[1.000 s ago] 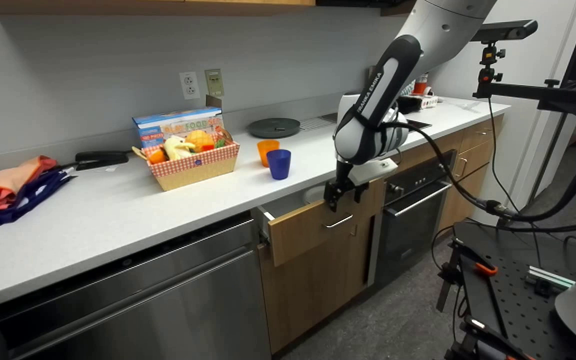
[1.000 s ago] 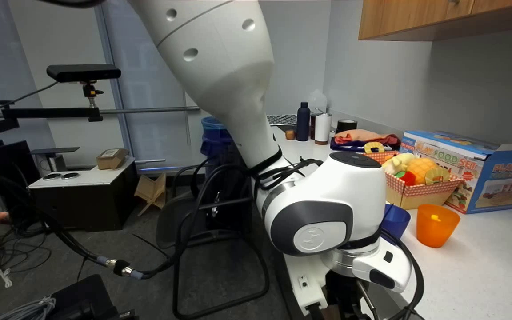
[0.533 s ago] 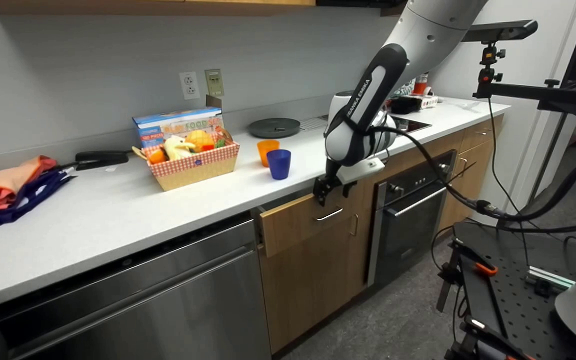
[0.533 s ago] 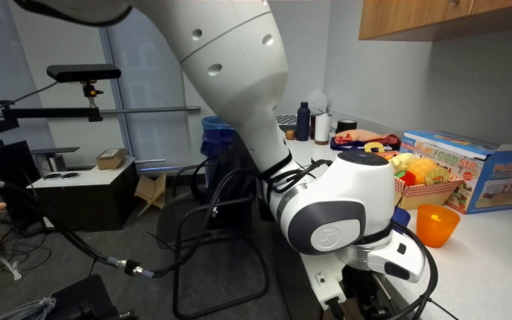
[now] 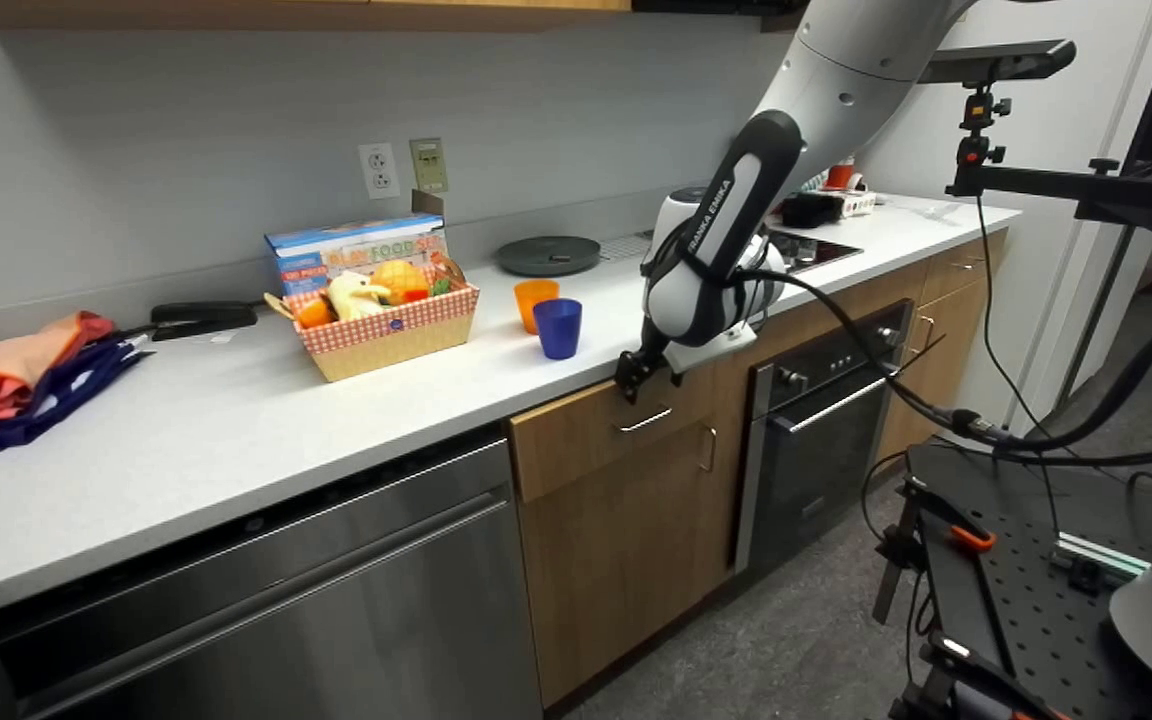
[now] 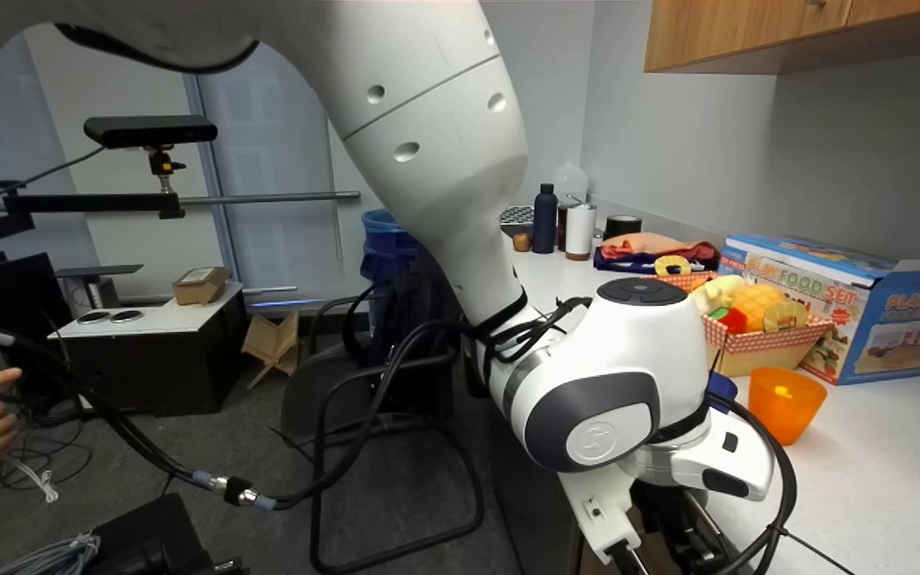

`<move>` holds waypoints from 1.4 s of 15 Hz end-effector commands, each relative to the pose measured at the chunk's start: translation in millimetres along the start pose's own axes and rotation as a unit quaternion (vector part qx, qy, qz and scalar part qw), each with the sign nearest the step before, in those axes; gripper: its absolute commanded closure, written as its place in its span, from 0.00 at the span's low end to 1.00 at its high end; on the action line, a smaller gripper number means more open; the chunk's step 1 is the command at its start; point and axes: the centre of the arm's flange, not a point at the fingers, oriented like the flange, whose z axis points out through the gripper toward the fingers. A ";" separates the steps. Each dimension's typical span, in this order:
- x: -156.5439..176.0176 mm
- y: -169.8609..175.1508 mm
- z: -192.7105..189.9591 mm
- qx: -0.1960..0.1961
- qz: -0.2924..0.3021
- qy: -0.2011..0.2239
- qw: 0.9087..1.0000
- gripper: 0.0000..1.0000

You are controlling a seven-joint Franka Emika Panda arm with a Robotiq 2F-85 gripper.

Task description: Close the open drawer

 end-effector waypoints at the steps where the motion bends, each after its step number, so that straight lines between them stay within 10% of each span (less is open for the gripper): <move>1: 18.6 -6.8 7.6 -0.003 0.004 0.035 0.999 0.00; 21: 13.6 -40.4 41.9 -0.066 -0.048 0.104 0.991 0.00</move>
